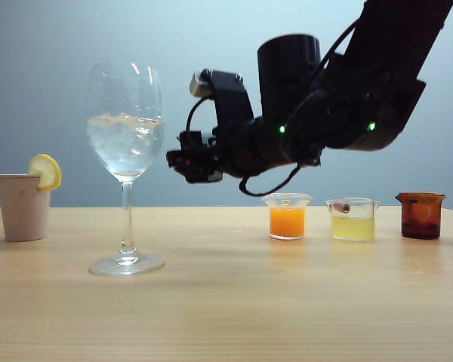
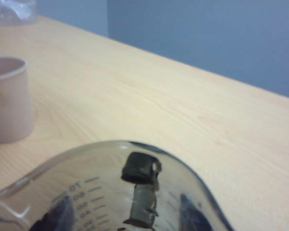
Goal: Pick up the first measuring cup from the left, pour the coconut rum inside into the goblet, and finally put the measuring cup back in its original place.
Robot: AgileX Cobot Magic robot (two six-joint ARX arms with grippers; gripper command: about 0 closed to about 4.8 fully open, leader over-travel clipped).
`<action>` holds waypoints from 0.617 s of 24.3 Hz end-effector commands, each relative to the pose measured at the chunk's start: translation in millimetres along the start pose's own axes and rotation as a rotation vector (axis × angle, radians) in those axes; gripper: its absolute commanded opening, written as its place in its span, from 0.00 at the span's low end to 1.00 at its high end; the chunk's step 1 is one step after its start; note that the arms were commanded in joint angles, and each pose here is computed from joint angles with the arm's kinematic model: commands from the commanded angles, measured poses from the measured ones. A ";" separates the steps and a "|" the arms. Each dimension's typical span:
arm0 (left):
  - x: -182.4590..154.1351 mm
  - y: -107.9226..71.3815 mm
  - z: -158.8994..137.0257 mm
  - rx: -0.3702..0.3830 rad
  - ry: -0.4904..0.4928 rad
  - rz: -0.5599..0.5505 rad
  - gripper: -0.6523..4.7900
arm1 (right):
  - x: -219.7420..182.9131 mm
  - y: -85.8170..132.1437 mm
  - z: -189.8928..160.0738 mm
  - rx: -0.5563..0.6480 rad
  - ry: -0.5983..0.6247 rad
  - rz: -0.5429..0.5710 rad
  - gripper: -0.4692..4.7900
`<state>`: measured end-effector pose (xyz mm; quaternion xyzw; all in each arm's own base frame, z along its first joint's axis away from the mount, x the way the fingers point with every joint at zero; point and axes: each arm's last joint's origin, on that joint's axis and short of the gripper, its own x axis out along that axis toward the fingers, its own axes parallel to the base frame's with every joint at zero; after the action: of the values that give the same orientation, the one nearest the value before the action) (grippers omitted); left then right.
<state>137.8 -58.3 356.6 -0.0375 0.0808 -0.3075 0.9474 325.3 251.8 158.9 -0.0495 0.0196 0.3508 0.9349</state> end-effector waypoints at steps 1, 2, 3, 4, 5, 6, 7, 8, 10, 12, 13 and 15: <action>-1.3 -0.6 2.7 0.004 -0.014 -0.006 0.11 | 1.9 -0.1 4.6 0.002 -0.059 -0.005 0.31; -1.3 -0.6 2.7 0.004 -0.014 -0.005 0.11 | 2.3 0.0 3.4 0.002 -0.056 -0.005 0.31; -1.3 -0.6 2.7 0.004 -0.014 -0.005 0.11 | 2.4 0.1 2.5 0.002 -0.052 -0.005 0.31; -1.3 -0.6 2.7 0.004 -0.014 -0.005 0.11 | 2.6 0.1 1.6 0.002 -0.047 -0.005 0.31; -1.3 -0.6 2.7 0.004 -0.014 -0.005 0.11 | 2.8 0.2 0.5 0.002 -0.045 -0.004 0.31; -1.3 -0.6 2.7 0.004 -0.014 -0.006 0.11 | 3.0 0.2 0.1 0.002 -0.047 -0.005 0.31; -1.3 -0.6 2.7 0.004 -0.014 -0.005 0.11 | 4.6 0.1 -1.1 0.003 -0.044 -0.008 0.31; -1.3 -0.6 2.7 0.004 -0.014 -0.005 0.11 | 5.8 0.1 -1.6 0.003 -0.040 -0.008 0.31; -1.3 -0.6 2.7 0.004 -0.014 -0.005 0.11 | 12.3 -0.2 -0.4 0.003 -0.049 -0.008 0.31; -1.3 -0.6 2.7 0.004 -0.014 -0.005 0.11 | 17.1 0.3 0.3 0.002 -0.042 -0.005 0.31; -1.3 -0.6 2.7 0.003 -0.014 -0.006 0.11 | 18.5 0.2 0.4 0.003 -0.036 -0.005 0.31; -1.3 -0.6 2.7 0.001 -0.014 -0.006 0.11 | 22.0 -0.2 0.1 0.003 -0.026 -0.005 0.31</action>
<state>137.8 -58.3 356.6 -0.0377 0.0809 -0.3075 0.9473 340.9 264.2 155.9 -0.0464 0.0105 0.3480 0.9363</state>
